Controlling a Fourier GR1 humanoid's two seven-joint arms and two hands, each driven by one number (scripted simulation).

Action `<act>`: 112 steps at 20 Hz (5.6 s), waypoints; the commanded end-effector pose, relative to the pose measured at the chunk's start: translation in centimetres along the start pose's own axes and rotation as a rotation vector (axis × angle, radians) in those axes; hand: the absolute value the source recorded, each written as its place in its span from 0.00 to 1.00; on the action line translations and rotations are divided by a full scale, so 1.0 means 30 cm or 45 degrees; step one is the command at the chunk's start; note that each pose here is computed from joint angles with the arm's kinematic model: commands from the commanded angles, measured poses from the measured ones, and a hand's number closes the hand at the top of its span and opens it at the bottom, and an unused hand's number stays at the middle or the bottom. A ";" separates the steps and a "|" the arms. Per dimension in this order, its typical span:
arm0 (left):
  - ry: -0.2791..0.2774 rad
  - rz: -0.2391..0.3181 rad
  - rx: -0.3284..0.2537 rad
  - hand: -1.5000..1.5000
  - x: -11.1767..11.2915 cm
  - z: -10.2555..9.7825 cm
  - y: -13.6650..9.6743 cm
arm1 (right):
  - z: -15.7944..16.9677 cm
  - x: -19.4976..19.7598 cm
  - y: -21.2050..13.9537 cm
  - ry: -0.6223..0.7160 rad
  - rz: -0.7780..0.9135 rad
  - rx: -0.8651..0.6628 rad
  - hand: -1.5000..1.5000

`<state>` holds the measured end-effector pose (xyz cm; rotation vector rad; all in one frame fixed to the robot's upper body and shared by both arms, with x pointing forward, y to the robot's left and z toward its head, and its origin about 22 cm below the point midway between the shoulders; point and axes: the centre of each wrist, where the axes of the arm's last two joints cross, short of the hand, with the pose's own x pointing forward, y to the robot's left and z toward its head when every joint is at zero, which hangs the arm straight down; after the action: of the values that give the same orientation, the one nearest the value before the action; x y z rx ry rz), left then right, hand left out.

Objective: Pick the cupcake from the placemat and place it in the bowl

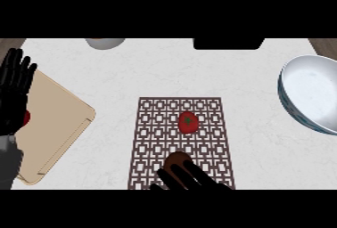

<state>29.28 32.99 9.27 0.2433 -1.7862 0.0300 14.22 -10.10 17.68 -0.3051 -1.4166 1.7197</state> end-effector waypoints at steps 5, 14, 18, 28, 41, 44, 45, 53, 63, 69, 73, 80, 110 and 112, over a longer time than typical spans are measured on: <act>0.014 0.012 -0.021 0.50 -0.011 0.056 -0.035 | -0.098 -0.074 0.039 0.114 -0.002 0.067 0.00; 0.002 0.010 -0.001 0.50 -0.014 -0.009 -0.027 | -0.196 -0.165 0.124 0.142 0.022 0.059 0.00; 0.012 -0.006 0.003 0.50 -0.023 -0.006 0.049 | -0.179 -0.127 0.169 0.087 -0.007 0.068 0.00; 0.004 0.025 -0.011 0.50 -0.054 -0.015 -0.009 | -0.311 -0.170 0.219 0.065 0.040 0.083 0.00; 0.011 0.008 0.006 0.50 -0.031 0.021 -0.038 | -0.368 -0.228 0.296 0.129 0.013 0.151 0.00; -0.007 -0.001 0.002 0.50 0.003 -0.019 -0.032 | -0.384 -0.205 0.369 0.167 0.005 0.142 0.00; 0.008 -0.009 0.014 0.50 -0.025 -0.025 0.013 | -0.387 -0.206 0.301 0.182 0.022 0.147 0.00; -0.007 -0.006 0.001 0.50 -0.074 0.035 -0.007 | -0.385 -0.297 0.332 0.077 0.044 0.018 1.00; 0.047 -0.027 0.084 0.50 -0.051 0.023 0.061 | -0.129 -0.595 0.350 0.450 0.057 -0.060 1.00; 0.038 -0.061 0.194 0.50 -0.045 0.052 0.122 | 0.247 -0.979 0.286 1.184 -0.043 -0.157 1.00; 0.063 -0.061 0.206 0.50 -0.071 0.079 0.122 | 0.557 -1.124 0.158 1.387 -0.066 -0.324 1.00; 0.037 -0.043 0.139 0.50 -0.045 0.066 0.105 | 1.084 -1.183 -0.050 1.505 -0.041 -0.635 1.00; 0.001 0.018 -0.006 0.50 -0.032 0.010 0.020 | 1.076 -1.078 -0.555 0.846 -0.427 -0.928 1.00; -0.003 -0.005 0.007 0.50 -0.038 -0.041 -0.011 | 0.983 -1.065 -0.580 0.831 -0.434 -0.873 1.00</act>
<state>30.03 32.47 7.98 0.2320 -1.7886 0.0250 19.06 -57.07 32.29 -0.9069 -1.4140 0.6479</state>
